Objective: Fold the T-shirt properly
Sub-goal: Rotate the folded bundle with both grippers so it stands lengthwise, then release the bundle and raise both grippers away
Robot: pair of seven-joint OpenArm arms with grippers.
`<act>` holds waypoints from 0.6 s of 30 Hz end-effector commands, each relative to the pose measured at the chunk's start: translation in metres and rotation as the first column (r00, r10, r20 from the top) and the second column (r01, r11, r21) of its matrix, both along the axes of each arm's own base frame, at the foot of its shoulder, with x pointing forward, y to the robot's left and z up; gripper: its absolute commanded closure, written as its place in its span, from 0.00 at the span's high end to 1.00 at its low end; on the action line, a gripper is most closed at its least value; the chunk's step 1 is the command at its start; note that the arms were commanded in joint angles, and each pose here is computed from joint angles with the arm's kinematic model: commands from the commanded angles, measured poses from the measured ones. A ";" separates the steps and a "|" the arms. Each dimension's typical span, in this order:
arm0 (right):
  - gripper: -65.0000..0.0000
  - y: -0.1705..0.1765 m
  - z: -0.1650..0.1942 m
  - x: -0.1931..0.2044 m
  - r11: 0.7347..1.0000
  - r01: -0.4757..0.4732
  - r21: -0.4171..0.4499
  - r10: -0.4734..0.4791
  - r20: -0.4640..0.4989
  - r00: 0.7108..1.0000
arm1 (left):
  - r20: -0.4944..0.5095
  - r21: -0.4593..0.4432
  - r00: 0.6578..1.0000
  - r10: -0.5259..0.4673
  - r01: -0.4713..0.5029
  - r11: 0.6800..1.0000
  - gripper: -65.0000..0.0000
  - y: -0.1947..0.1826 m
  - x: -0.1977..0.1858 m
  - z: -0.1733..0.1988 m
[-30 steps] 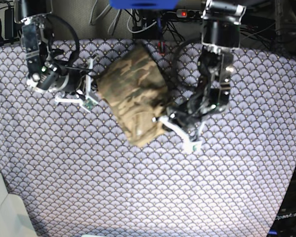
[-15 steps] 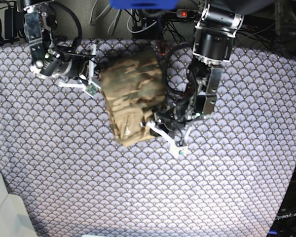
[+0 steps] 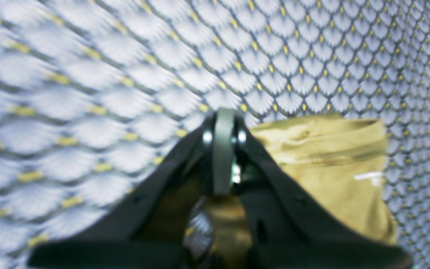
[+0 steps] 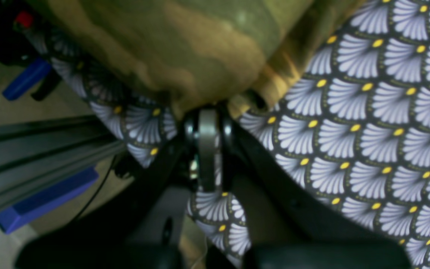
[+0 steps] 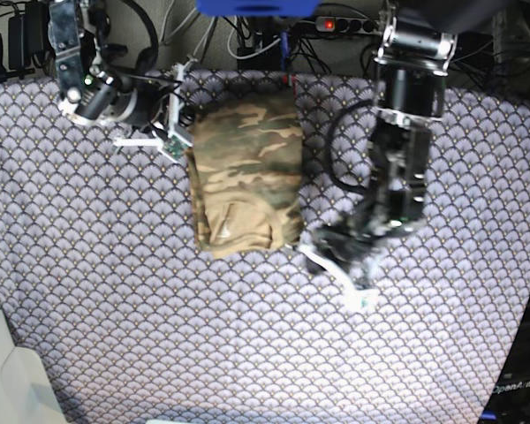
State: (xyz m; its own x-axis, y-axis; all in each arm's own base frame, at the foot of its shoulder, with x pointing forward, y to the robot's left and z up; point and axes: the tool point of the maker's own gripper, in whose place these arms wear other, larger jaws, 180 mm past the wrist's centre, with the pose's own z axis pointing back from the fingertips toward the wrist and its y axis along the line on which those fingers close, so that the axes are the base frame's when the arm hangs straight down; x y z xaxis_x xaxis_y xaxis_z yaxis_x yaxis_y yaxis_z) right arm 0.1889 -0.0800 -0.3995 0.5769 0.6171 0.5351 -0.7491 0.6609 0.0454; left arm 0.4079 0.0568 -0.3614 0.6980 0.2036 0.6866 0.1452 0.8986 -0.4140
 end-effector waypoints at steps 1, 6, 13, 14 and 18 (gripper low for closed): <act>0.00 0.003 0.006 0.001 1.000 -0.007 0.023 0.007 0.021 1.000 | 0.035 -0.015 0.999 0.026 -0.026 1.000 0.00 0.010 0.005 0.015; 0.00 0.003 0.005 -0.002 1.000 -0.007 0.027 0.006 0.016 1.000 | -0.009 0.022 0.989 0.145 -0.145 0.989 0.00 0.073 -0.024 0.008; 0.00 -0.020 0.009 0.009 0.999 0.041 -0.007 -0.041 0.044 0.998 | -0.058 0.143 0.961 0.271 -0.260 0.955 0.00 0.154 -0.095 -0.004; 0.00 -0.023 0.011 0.012 0.999 0.052 -0.002 -0.052 0.055 0.997 | -0.064 0.161 0.957 0.282 -0.269 0.950 0.00 0.162 -0.105 -0.005; 0.00 -0.030 0.012 0.016 0.998 0.062 -0.011 -0.061 0.068 0.996 | -0.073 0.215 0.942 0.328 -0.306 0.927 0.00 0.184 -0.141 -0.005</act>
State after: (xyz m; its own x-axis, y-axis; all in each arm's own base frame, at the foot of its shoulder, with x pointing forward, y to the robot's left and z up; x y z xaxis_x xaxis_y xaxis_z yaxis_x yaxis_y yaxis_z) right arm 0.1995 -0.1130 -0.3952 0.5968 0.5964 0.5369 -0.7038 0.7104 -0.0068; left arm 0.2570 0.2367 -0.3807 0.7236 0.3058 0.6188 -0.2102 0.9516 -0.2244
